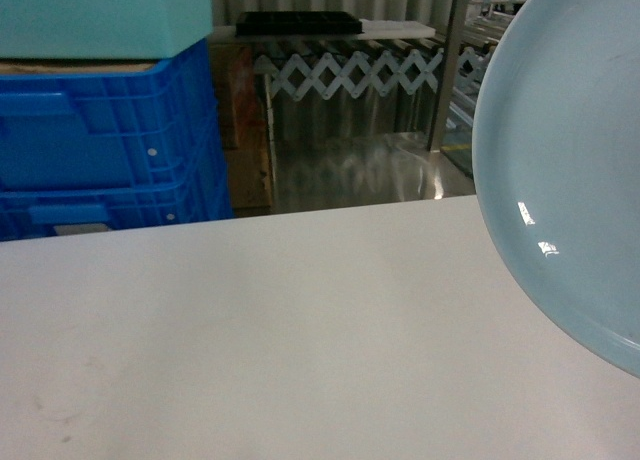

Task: Place blue tray on left shelf second layer neatly

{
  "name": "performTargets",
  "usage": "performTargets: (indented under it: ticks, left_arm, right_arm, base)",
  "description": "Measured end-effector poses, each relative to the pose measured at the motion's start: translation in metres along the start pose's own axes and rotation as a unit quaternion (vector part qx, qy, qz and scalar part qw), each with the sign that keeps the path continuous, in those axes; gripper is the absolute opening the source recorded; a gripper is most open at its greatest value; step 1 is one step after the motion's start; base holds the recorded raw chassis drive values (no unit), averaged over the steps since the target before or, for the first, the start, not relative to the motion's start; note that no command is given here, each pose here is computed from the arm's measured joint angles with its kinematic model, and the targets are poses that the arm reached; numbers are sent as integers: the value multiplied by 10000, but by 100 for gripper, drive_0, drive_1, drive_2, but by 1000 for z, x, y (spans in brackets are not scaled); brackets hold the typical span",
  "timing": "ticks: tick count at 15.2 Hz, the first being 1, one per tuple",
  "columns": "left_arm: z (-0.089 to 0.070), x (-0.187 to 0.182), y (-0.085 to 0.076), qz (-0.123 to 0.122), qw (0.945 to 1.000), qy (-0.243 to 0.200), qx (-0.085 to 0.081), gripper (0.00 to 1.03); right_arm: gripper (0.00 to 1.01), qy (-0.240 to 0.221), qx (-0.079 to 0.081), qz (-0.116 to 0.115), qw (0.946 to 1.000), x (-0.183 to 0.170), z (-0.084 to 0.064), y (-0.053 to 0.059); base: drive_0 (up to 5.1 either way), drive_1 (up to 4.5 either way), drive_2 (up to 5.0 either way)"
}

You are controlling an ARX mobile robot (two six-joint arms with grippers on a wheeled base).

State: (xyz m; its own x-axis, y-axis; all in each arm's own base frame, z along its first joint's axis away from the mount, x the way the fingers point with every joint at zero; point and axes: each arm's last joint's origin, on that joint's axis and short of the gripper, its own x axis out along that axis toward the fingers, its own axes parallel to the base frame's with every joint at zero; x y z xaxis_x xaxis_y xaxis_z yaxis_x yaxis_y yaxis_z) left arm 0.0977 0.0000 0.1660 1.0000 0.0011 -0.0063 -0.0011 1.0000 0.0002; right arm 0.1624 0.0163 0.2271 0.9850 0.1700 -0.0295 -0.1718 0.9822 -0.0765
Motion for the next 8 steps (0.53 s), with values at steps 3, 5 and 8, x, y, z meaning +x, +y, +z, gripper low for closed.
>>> performTargets:
  ticks: [3,5,8]
  left_arm:
    - [0,0,0,-4,10000,-6,2,98]
    - [0,0,0,0,10000,-8,2,98]
    - [0,0,0,-4,10000,6,0,98]
  right_arm:
    - [2,6,0,0,10000,0,0,0]
    - [2,5,2,-17,10000,0,0,0]
    - [2,-14,1,-15,10000,0,0,0]
  base:
    - [401,-340,-340]
    - [400,-341,-341]
    - [396,-345,-345]
